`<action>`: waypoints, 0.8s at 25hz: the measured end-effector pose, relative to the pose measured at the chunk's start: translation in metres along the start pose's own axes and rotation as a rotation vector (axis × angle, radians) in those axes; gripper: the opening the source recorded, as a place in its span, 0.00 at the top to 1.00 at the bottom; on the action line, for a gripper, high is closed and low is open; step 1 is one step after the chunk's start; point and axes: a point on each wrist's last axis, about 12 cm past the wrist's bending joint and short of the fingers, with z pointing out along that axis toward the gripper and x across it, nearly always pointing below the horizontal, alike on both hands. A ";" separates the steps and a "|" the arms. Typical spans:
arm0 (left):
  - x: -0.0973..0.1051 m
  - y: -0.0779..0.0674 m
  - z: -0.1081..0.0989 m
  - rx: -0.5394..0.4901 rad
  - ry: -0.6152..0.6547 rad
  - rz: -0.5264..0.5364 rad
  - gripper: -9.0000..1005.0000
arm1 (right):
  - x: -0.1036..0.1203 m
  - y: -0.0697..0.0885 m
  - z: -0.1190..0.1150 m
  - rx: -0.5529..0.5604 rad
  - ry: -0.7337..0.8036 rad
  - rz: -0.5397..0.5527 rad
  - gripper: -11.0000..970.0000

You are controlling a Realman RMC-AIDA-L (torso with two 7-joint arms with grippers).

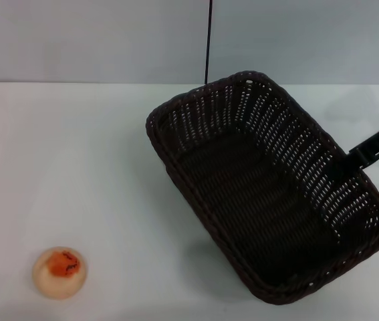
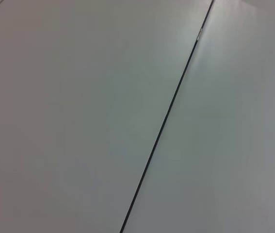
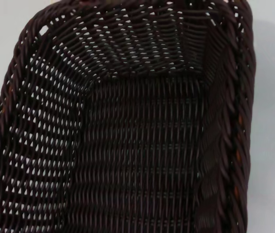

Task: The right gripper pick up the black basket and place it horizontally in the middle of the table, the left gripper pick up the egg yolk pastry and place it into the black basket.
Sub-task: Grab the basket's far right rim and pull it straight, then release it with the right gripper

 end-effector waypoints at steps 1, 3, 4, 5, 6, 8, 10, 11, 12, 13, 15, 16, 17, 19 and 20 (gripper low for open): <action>0.000 0.000 0.000 0.000 0.000 0.000 0.19 | 0.001 0.000 0.000 -0.001 -0.003 0.002 0.66; 0.000 0.000 0.000 -0.001 0.000 0.000 0.19 | 0.002 -0.001 -0.001 -0.001 -0.010 0.004 0.71; 0.000 0.000 0.000 -0.001 0.000 0.000 0.19 | 0.002 -0.001 -0.002 -0.005 -0.021 0.003 0.73; 0.000 0.000 0.000 -0.001 0.000 0.001 0.19 | 0.002 -0.001 -0.003 -0.010 -0.031 0.003 0.76; 0.000 0.000 0.000 -0.001 -0.001 0.001 0.19 | 0.003 -0.001 -0.004 -0.024 -0.051 0.000 0.78; 0.000 0.000 0.000 -0.002 -0.001 0.001 0.19 | 0.004 -0.001 -0.009 -0.056 -0.097 -0.003 0.78; 0.000 0.000 0.000 -0.002 -0.001 0.001 0.19 | 0.005 -0.003 -0.016 -0.086 -0.151 -0.005 0.79; 0.000 0.000 0.000 -0.002 -0.001 0.001 0.19 | 0.007 -0.005 -0.020 -0.101 -0.177 -0.007 0.79; 0.000 0.000 0.000 -0.002 -0.002 0.001 0.19 | 0.008 -0.006 -0.024 -0.117 -0.201 -0.008 0.79; 0.000 0.000 0.000 -0.003 -0.003 0.001 0.19 | 0.009 -0.007 -0.027 -0.128 -0.220 -0.009 0.79; 0.000 0.000 0.000 -0.004 -0.005 0.001 0.19 | 0.011 -0.008 -0.033 -0.150 -0.255 -0.009 0.79; 0.000 0.000 0.000 -0.005 -0.005 0.001 0.19 | 0.012 -0.008 -0.036 -0.164 -0.272 -0.011 0.79; 0.000 0.000 0.000 -0.005 -0.006 0.001 0.19 | 0.012 -0.008 -0.036 -0.169 -0.278 -0.012 0.79; 0.000 0.000 0.000 -0.006 -0.007 0.001 0.19 | 0.014 -0.005 -0.041 -0.209 -0.318 -0.023 0.79; 0.000 0.000 0.000 -0.007 -0.009 0.001 0.19 | 0.014 -0.004 -0.042 -0.220 -0.332 -0.029 0.79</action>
